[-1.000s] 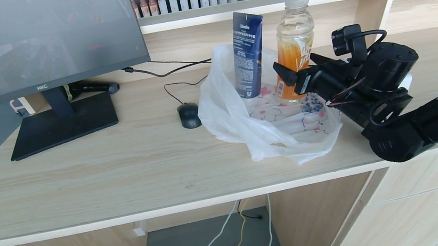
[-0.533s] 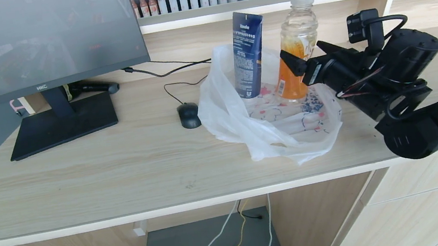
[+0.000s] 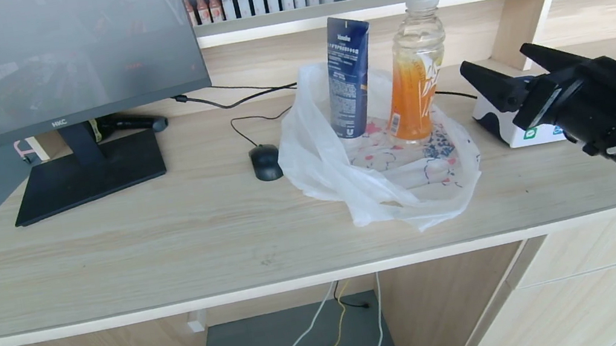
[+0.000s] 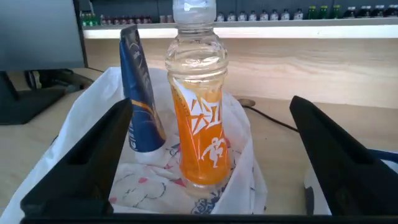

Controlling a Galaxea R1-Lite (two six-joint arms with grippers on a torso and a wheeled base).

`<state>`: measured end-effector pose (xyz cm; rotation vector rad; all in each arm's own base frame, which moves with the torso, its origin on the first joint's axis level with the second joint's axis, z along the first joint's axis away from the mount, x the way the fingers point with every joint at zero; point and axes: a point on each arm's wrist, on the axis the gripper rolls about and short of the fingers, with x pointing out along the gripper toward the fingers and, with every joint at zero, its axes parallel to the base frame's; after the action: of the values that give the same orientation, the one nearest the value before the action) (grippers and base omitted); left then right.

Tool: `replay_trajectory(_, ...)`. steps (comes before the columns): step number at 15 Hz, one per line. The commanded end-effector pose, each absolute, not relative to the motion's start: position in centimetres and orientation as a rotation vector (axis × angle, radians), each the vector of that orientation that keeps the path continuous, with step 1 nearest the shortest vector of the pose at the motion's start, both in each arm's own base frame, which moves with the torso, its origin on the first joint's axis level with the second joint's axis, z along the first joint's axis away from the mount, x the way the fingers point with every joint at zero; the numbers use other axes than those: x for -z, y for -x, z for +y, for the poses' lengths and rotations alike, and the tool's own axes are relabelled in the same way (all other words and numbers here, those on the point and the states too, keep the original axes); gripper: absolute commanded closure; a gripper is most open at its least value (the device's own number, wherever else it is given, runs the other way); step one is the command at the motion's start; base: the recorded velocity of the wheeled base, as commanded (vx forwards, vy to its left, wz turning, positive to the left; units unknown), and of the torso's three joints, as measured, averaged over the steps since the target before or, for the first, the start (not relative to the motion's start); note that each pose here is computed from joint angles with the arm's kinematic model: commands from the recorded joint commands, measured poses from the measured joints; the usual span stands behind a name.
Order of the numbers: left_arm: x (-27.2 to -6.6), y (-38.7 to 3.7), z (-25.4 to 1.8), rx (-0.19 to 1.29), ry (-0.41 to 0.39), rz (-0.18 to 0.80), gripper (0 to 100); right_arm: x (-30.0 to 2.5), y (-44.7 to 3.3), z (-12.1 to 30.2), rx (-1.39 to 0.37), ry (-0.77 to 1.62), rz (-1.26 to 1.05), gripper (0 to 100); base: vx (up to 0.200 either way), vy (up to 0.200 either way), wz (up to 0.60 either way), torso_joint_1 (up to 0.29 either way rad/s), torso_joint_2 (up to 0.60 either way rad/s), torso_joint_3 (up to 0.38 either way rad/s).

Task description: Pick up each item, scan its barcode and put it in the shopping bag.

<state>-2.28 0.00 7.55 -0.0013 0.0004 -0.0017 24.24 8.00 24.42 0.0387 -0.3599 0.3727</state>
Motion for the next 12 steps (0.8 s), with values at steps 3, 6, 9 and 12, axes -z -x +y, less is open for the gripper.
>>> replay_trajectory(3, -7.5, 2.3, 0.0, 0.002, 0.002, 0.000, 100, -18.3, -11.4, 4.1, -0.400, -0.044, -0.239, 0, 0.000, 0.000, 0.00, 0.000, 0.00, 0.000)
replay_trajectory(6, -7.5, 2.3, 0.0, 0.002, 0.002, 0.000, 100, -15.8, -7.9, 2.8, -0.367, -0.050, -0.124, 0, 0.000, 0.000, 0.00, 0.000, 0.00, 0.000)
replay_trajectory(9, -7.5, 2.3, 0.0, 0.002, 0.002, 0.000, 100, -12.7, -3.6, 1.4, -0.371, -0.010, 0.050, 0, 0.000, 0.000, 0.00, 0.000, 0.00, 0.000)
replay_trajectory(12, -7.5, 2.3, 0.0, 0.002, 0.002, 0.000, 100, -10.5, -0.8, 0.4, -0.366, -0.004, 0.076, 0, 0.000, 0.000, 0.00, 0.000, 0.00, 0.000)
